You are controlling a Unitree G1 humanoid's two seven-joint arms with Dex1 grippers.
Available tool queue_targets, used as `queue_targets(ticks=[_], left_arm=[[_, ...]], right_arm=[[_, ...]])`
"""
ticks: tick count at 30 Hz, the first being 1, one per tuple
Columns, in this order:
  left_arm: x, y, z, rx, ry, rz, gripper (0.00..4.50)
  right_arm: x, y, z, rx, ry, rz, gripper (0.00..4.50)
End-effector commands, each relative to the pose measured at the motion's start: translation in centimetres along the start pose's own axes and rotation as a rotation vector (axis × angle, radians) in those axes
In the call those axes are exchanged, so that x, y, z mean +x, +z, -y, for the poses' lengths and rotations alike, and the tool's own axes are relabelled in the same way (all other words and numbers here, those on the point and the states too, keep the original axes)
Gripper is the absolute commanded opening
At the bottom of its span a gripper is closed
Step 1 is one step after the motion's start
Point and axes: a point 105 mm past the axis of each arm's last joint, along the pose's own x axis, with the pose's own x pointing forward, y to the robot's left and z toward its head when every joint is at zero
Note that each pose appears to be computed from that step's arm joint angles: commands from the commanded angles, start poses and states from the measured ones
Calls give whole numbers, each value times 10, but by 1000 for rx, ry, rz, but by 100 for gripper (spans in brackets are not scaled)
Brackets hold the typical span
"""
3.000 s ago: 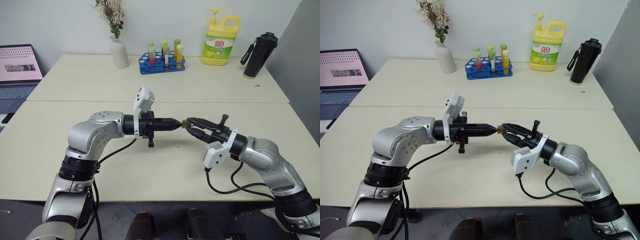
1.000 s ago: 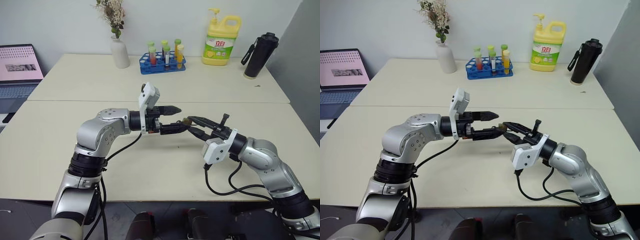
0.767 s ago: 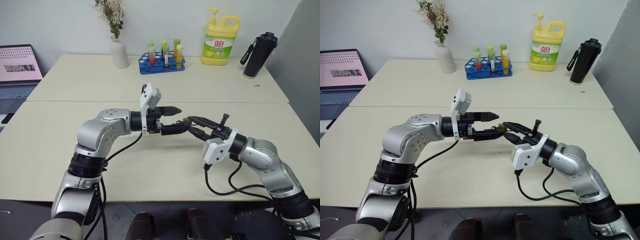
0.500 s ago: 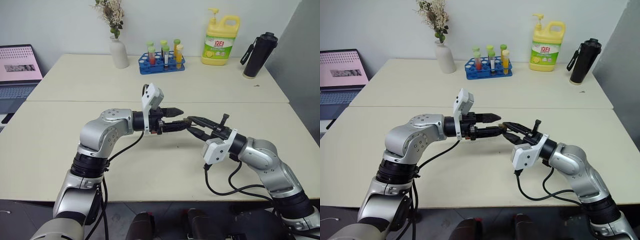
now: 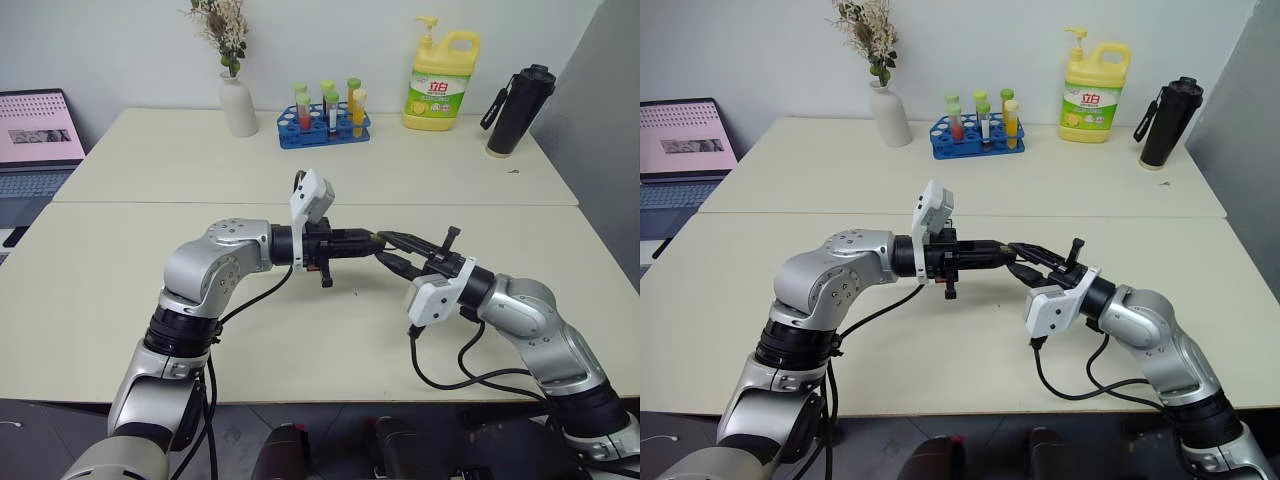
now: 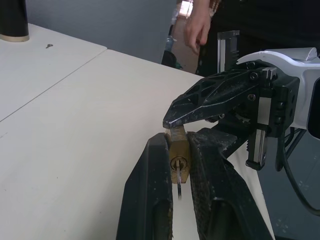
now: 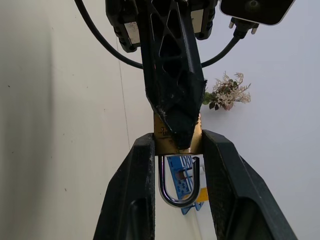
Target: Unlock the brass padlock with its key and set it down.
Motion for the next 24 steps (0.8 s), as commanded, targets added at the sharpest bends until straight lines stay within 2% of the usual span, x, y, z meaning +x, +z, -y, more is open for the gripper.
queue_targets(ticks=[1,6,8,11,14,17,21,24], left_arm=[[-3,12,-3,56,31,17,16],[-4,13,-6,49,38,31,16],[-5,13,-8,44,40,36,16],[-6,13,-9,35,35,45,16],[-4,14,-5,33,-7,54,16],[-4,14,-2,42,-36,53,16],[-3,20,7,61,-110,75,16],[-4,20,14,83,-160,69,16]], right_arm=[[-1,13,8,-29,-10,56,93],[-14,-9,15,64,-5,-55,271],[-25,-19,10,136,58,-114,348],[-38,-24,13,252,54,-157,349],[-50,-8,-1,452,164,-119,349],[-55,4,-3,566,207,-99,290],[-51,26,-5,830,263,-34,149],[-40,29,9,906,217,7,32]])
